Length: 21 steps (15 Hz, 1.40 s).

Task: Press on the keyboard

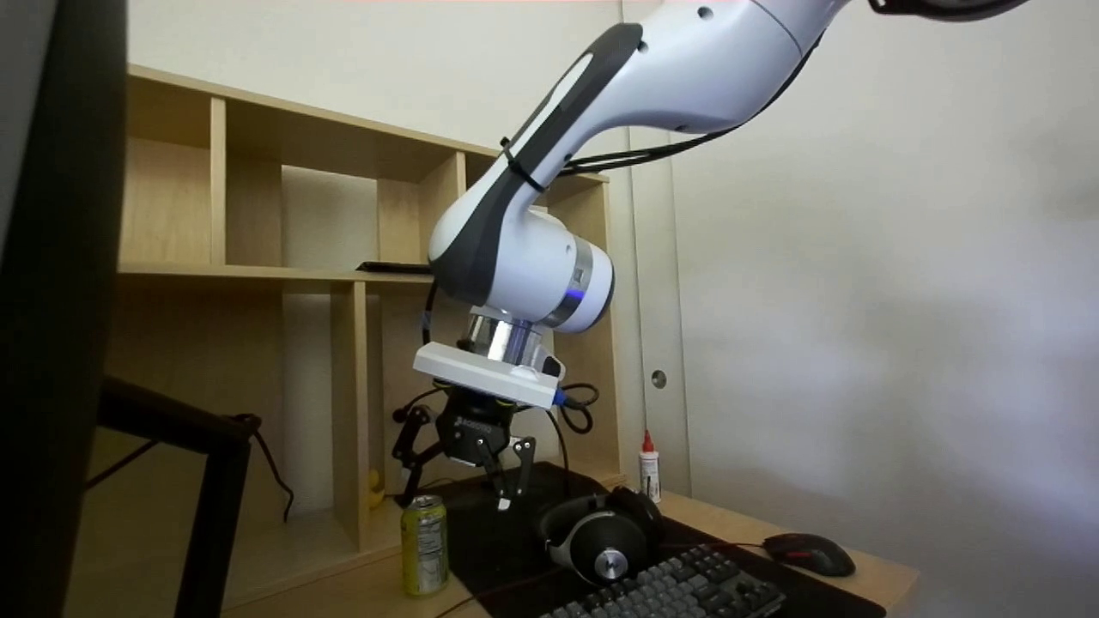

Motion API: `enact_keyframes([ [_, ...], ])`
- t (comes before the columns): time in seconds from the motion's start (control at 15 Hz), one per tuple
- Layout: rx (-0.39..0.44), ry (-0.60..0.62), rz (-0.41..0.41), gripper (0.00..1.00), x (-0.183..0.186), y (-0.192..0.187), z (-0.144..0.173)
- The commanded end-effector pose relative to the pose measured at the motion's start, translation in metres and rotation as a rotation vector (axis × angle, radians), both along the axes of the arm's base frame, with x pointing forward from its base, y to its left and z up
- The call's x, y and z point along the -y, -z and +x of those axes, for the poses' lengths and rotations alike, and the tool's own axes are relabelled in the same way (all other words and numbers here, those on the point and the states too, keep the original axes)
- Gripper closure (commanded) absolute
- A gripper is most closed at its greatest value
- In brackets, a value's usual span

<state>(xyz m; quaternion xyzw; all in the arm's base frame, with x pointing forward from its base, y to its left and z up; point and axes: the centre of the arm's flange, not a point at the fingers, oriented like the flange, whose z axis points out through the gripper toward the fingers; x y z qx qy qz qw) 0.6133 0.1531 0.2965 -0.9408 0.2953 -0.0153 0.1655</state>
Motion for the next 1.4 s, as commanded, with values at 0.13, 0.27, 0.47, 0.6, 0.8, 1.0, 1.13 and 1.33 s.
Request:
enact_keyframes([
  [0.13,-0.001,0.005,0.007,0.0,0.0,0.0,0.0],
  [0.27,0.023,0.006,0.011,0.0,-0.001,0.0,0.001],
  [0.47,-0.017,0.001,0.014,0.0,-0.001,-0.001,-0.001],
  [0.6,0.0,0.004,0.003,0.0,-0.001,0.0,0.0],
  [0.8,-0.075,0.069,-0.06,0.0,0.0,-0.003,-0.006],
  [1.0,-0.145,0.181,-0.104,0.0,0.004,0.001,-0.01],
  [1.13,-0.115,0.169,-0.086,0.0,0.008,0.007,-0.006],
  [1.33,-0.116,0.176,-0.085,0.0,0.007,0.007,-0.006],
])
